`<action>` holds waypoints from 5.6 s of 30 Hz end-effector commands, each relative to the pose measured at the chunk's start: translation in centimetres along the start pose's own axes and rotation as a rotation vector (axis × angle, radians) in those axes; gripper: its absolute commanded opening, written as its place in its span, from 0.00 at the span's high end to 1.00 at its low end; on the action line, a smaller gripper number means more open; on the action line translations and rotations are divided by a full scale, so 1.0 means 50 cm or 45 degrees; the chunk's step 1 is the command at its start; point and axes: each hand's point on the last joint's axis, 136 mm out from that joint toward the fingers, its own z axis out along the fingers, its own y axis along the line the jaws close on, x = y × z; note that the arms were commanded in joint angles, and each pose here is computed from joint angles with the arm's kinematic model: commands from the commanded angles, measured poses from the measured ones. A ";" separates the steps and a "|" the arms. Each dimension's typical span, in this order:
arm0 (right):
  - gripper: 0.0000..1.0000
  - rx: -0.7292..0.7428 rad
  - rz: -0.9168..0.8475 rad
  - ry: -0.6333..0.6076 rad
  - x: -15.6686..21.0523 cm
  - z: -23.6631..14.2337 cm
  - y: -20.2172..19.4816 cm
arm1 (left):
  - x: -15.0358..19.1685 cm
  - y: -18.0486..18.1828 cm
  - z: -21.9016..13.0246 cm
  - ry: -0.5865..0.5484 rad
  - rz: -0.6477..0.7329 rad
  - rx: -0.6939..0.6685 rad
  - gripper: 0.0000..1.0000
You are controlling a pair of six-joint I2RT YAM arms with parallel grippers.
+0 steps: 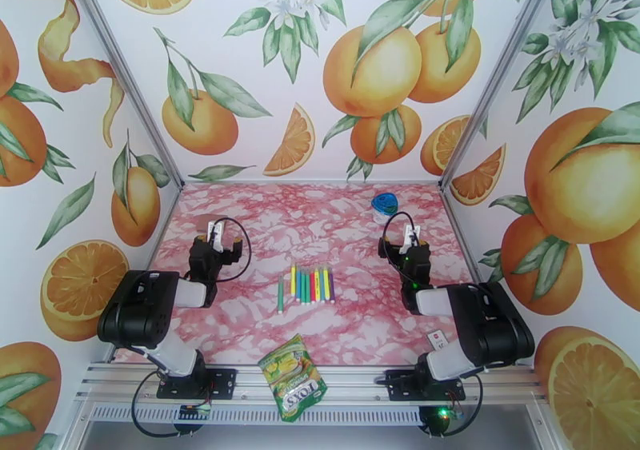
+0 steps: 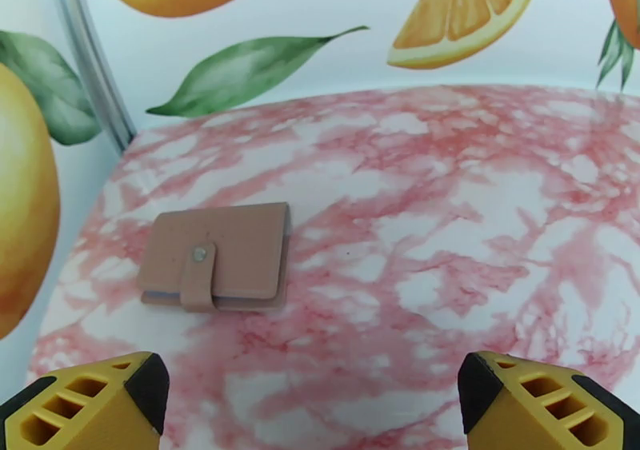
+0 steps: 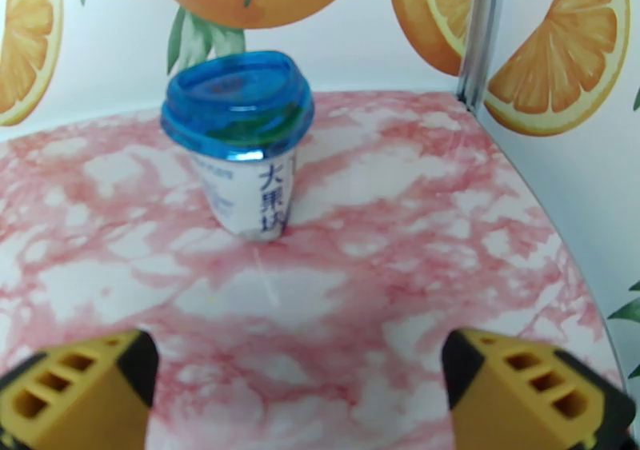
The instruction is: Open the pen caps
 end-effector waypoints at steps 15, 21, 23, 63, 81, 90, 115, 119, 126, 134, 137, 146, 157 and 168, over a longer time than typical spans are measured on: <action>0.00 -0.029 0.008 -0.032 -0.019 0.004 0.007 | -0.028 -0.002 0.006 -0.047 -0.011 0.012 0.00; 0.00 -0.027 0.009 -0.032 -0.019 0.004 0.007 | -0.029 -0.002 0.006 -0.048 -0.013 0.013 0.00; 0.00 -0.028 0.008 -0.033 -0.019 0.004 0.007 | -0.029 -0.002 0.006 -0.049 -0.012 0.012 0.00; 0.14 -0.425 -0.011 0.819 0.005 -0.163 0.282 | -0.187 -0.153 -0.113 0.148 0.024 0.278 0.00; 0.37 -0.595 0.011 1.199 0.150 -0.220 0.413 | -0.186 -0.245 -0.105 0.191 0.046 0.460 0.00; 0.44 -0.597 -0.030 1.270 0.190 -0.230 0.443 | -0.196 -0.236 -0.110 0.173 0.060 0.424 0.00; 0.57 -0.461 -0.109 1.329 0.242 -0.219 0.419 | -0.201 -0.224 -0.120 0.160 0.069 0.397 0.00; 0.59 -0.413 -0.158 1.344 0.249 -0.214 0.411 | -0.202 -0.224 -0.121 0.159 0.067 0.397 0.00; 0.62 -0.324 -0.237 1.354 0.256 -0.208 0.397 | -0.208 -0.223 -0.124 0.149 0.073 0.397 0.00; 0.69 -0.205 -0.325 1.377 0.268 -0.198 0.377 | -0.212 -0.207 -0.125 0.143 0.057 0.343 0.00; 0.70 -0.185 -0.335 1.390 0.274 -0.196 0.373 | -0.212 -0.203 -0.127 0.142 0.065 0.331 0.00; 0.79 -0.155 -0.341 1.363 0.268 -0.186 0.370 | -0.217 -0.201 -0.121 0.154 0.046 0.316 0.00; 0.86 -0.224 -0.332 1.189 0.196 -0.175 0.381 | -0.246 -0.236 -0.097 0.158 -0.051 0.401 0.00; 0.86 -0.547 -0.195 0.891 0.078 -0.196 0.446 | -0.294 -0.295 -0.099 0.167 -0.196 0.604 0.00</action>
